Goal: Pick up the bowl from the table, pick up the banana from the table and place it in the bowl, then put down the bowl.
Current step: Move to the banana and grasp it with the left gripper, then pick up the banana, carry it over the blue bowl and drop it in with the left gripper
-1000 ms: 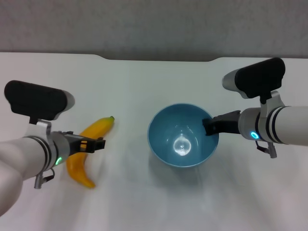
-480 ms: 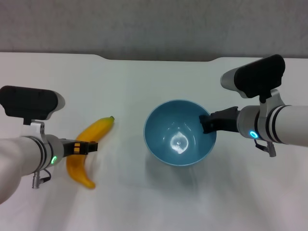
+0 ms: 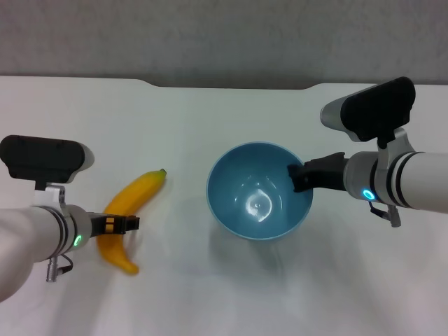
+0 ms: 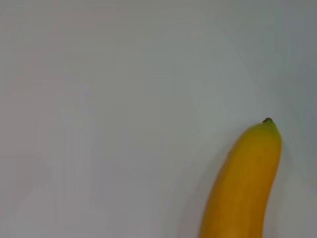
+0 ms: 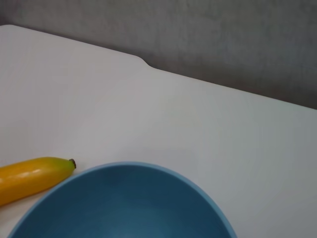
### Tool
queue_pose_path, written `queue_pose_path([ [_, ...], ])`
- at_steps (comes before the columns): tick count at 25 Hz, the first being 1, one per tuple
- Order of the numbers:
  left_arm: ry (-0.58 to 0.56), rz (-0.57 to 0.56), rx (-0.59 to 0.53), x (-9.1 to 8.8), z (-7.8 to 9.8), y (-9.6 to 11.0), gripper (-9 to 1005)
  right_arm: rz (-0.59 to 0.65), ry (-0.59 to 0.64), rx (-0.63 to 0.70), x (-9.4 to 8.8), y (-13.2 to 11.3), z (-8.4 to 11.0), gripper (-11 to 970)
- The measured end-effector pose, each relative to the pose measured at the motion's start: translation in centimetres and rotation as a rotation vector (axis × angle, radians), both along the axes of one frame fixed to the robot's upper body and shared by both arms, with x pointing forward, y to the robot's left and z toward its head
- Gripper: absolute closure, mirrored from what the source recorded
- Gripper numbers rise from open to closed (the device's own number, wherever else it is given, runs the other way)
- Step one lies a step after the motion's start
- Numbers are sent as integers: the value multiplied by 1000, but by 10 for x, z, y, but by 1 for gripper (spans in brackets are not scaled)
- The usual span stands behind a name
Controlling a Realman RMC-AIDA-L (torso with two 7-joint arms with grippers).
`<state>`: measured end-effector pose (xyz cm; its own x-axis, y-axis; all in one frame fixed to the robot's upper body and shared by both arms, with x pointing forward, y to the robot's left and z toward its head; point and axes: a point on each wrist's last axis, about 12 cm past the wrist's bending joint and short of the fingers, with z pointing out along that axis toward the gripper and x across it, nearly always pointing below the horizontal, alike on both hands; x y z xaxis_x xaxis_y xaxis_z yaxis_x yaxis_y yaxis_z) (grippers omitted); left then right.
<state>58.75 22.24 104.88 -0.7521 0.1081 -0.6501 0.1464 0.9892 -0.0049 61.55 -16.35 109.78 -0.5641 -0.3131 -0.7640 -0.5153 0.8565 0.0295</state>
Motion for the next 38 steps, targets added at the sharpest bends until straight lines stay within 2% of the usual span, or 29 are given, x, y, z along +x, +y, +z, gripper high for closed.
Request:
queue_pose_path([
  [8,-3,7,-1,1,0,2,139,3,-5,-6,-1,0,0,923],
  [13,-3,3,5,1,0,3,313,1,-7,-4,-3,-2,0,923],
  [20,-12,-2,-2,1,3,1,460,-3,-8,-6,-4,-4,-1,923],
  [23,-49,-12,-20,0,15,-2,481,-10,0,-8,-5,-6,-4,924],
  [30,-164,-40,-51,-9,67,-11,479,-12,22,-16,-5,-7,-8,924],
  [34,-190,-107,-75,-20,91,-33,479,-16,30,-14,-5,-6,-9,924],
  [38,-214,-204,-107,-28,102,-63,478,-24,21,-8,-3,-7,-8,924],
])
